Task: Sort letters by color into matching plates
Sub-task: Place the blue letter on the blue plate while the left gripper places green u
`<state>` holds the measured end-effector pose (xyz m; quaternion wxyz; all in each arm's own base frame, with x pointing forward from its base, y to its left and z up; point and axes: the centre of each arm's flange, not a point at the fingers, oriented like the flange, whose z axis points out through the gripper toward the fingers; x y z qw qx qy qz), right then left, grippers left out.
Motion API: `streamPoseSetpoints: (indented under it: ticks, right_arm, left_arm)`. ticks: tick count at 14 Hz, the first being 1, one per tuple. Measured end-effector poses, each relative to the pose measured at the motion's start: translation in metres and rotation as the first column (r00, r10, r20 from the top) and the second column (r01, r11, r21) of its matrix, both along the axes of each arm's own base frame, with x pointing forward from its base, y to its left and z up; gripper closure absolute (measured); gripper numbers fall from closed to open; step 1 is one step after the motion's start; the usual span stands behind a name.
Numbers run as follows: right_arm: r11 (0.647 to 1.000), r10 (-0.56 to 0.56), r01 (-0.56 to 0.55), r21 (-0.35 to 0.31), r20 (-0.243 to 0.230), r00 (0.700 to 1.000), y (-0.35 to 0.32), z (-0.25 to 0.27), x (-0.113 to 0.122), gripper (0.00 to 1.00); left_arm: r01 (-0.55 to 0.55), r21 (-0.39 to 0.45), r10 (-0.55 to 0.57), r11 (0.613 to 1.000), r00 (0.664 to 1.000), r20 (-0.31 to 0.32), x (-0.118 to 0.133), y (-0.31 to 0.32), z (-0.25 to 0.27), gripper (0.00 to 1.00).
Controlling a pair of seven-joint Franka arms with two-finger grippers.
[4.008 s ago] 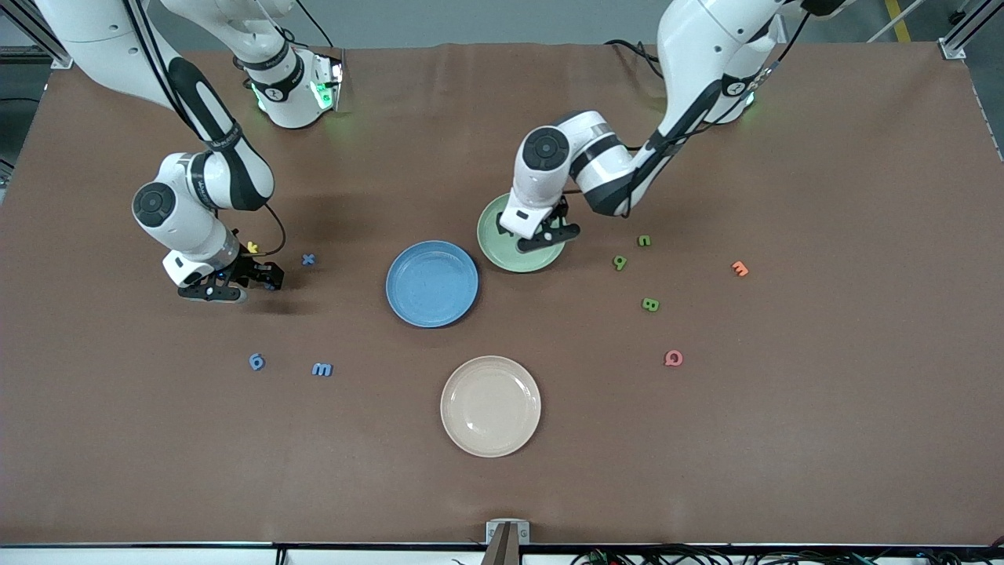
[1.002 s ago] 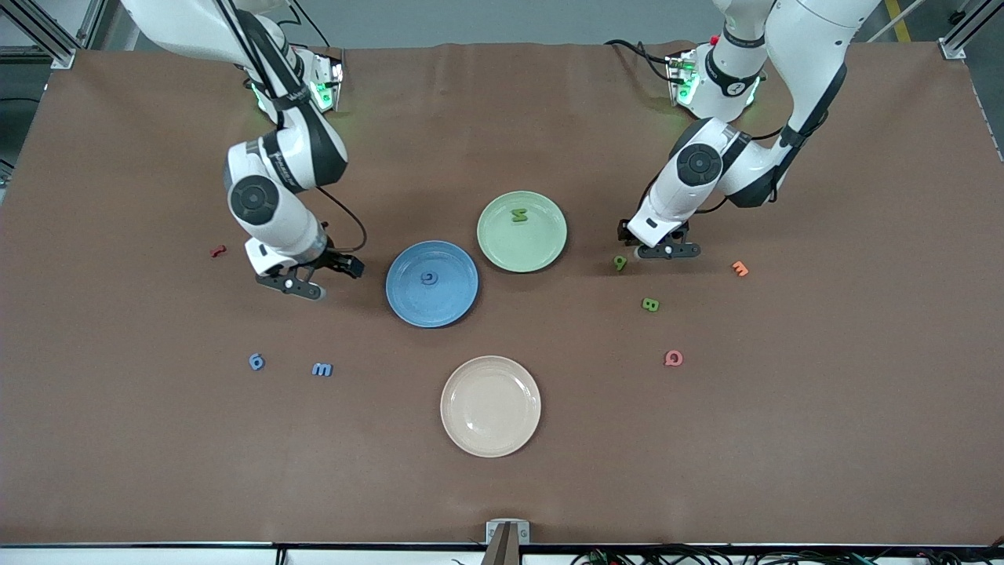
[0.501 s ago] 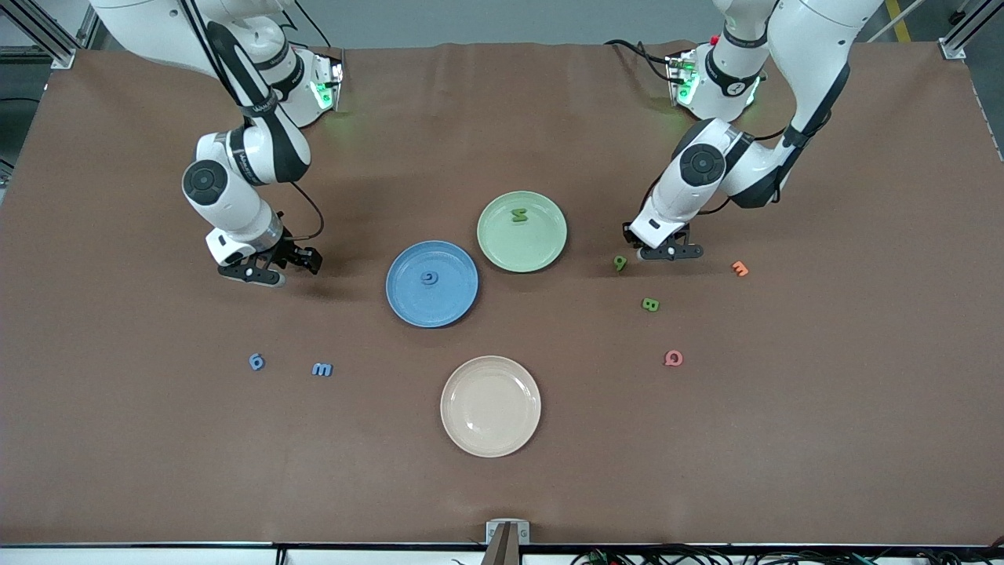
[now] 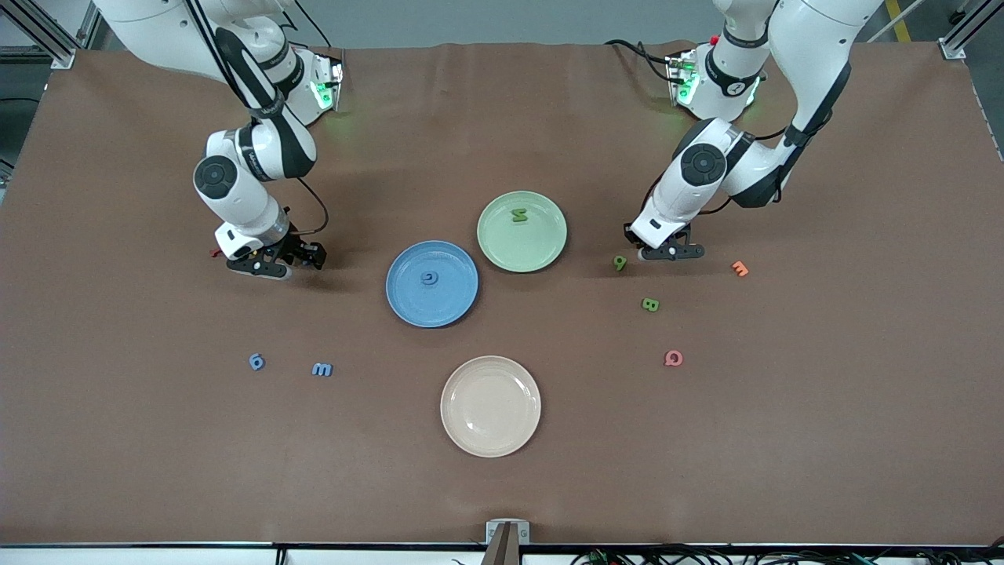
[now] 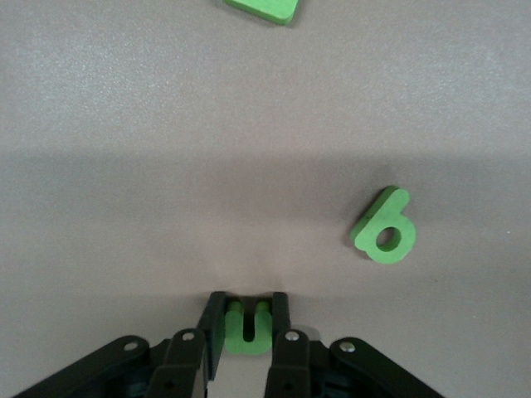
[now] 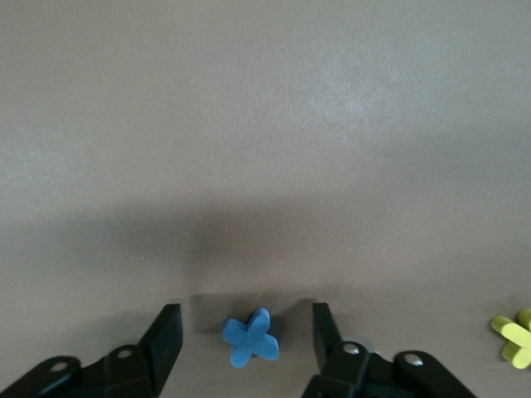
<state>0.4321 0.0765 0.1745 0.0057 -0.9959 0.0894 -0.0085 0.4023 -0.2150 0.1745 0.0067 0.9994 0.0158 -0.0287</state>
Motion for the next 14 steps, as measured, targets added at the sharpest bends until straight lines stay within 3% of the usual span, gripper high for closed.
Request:
streamPoseSetpoints:
  ticks: [6,7,9,14]
  right_arm:
    - [1.0,0.003,-0.003,0.0,-0.002,1.0,0.001,-0.003,-0.001,0.48]
    - [1.0,0.003,-0.003,0.001,0.0,1.0,0.001,-0.002,-0.001,0.53]
    - [1.0,0.004,-0.004,0.002,0.004,1.0,0.003,0.0,0.0,0.74]
    - [1.0,-0.028,0.028,0.003,0.001,1.0,0.01,0.0,0.0,0.74]
  left_arm:
    - [-0.003,-0.008,0.003,1.0,1.0,0.019,0.009,-0.004,0.007,0.74]
    - [-0.006,-0.005,0.006,1.0,1.0,0.019,0.012,-0.006,0.009,0.74]
    - [-0.021,0.001,0.021,1.0,1.0,0.019,0.016,-0.018,0.017,0.74]
    - [-0.06,0.011,0.06,0.998,0.998,0.018,0.013,-0.069,0.044,0.74]
